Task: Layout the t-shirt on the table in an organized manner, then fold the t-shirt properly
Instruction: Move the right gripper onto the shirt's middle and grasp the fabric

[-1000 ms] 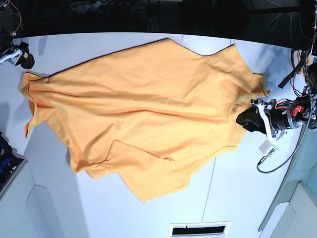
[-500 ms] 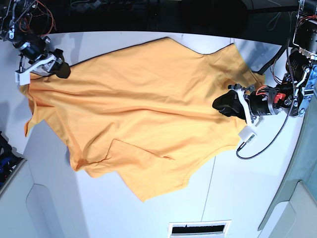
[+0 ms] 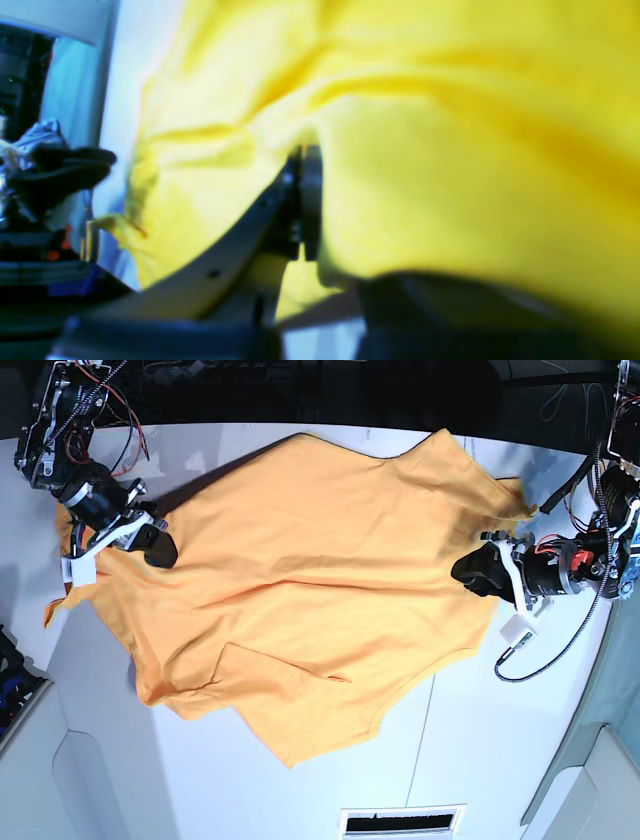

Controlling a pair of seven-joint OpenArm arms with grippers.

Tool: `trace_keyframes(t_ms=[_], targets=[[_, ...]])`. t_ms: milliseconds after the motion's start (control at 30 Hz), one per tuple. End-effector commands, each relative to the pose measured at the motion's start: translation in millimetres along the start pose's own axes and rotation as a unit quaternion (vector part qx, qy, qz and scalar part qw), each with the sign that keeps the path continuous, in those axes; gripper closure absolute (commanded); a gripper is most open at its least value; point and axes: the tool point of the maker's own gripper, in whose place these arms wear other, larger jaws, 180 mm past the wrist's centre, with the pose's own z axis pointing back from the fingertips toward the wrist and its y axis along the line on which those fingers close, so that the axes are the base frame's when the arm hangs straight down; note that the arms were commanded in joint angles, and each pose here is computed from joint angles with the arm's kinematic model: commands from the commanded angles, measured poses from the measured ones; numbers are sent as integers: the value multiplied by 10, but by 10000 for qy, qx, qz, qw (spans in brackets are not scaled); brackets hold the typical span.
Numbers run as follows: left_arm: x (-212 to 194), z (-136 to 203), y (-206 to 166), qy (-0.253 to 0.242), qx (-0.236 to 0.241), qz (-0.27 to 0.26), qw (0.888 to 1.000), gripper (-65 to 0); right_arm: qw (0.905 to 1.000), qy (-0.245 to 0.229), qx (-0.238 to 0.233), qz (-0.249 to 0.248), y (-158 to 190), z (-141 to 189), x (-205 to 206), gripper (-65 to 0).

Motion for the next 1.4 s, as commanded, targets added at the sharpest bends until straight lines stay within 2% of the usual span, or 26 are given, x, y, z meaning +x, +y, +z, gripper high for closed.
trace_keyframes(t_ms=[0, 100, 233, 433, 600, 667, 700, 733, 867, 900, 1033, 1200, 1267, 1367], targets=[[182, 105, 47, -245, 4, -115, 9996, -260, 9987, -388, 106, 312, 114, 58, 291, 0], [184, 133, 77, -233, 42, -131, 9996, -260, 9941, -619, 17, 890, 261, 134, 612, 0], [171, 130, 74, -222, 37, -122, 9997, -260, 9882, -935, 87, 1208, 401, 141, 935, 0], [161, 115, 56, -220, 15, -109, 9997, -260, 9766, -774, 6, 2007, 682, -260, 1248, 0], [150, 54, -3, -197, -49, -98, 9997, -260, 9707, -190, -162, 2390, 881, -806, 1268, 0], [150, 42, -14, -194, -62, -94, 9997, -260, 9653, 102, -165, 2604, 973, -1059, 1192, -154], [145, 43, -14, -190, -61, -93, 9998, -260, 9595, 254, -160, 2800, 1020, -1193, 1124, -219], [139, 45, -12, -183, -58, -91, 9998, -260, 9529, 427, -162, 2999, 1064, -1325, 1039, -252], [86, 39, 3, -89, -3, -138, 9999, -260, 9238, 1346, -287, 3572, 1091, -1692, 552, -257], [82, 40, 7, -80, 6, -146, 9999, -260, 9207, 1479, -337, 3596, 1073, -1720, 462, -257], [74, 38, 13, -58, 24, -163, 9998, -260, 9228, 1530, -545, 3493, 1033, -1667, 394, -257], [-49, 21, -32, 69, -54, -62, 9999, -260, 9335, 917, -470, 3434, 1201, -1343, 578, -257], [-81, 21, -97, 116, -222, 98, 9996, -260, 9362, 694, -476, 3413, 1248, -1177, 659, -257], [-25, 25, -189, 1, -354, 85, 9993, -260, 9391, 724, -677, 3291, 1080, -995, 663, -257]])
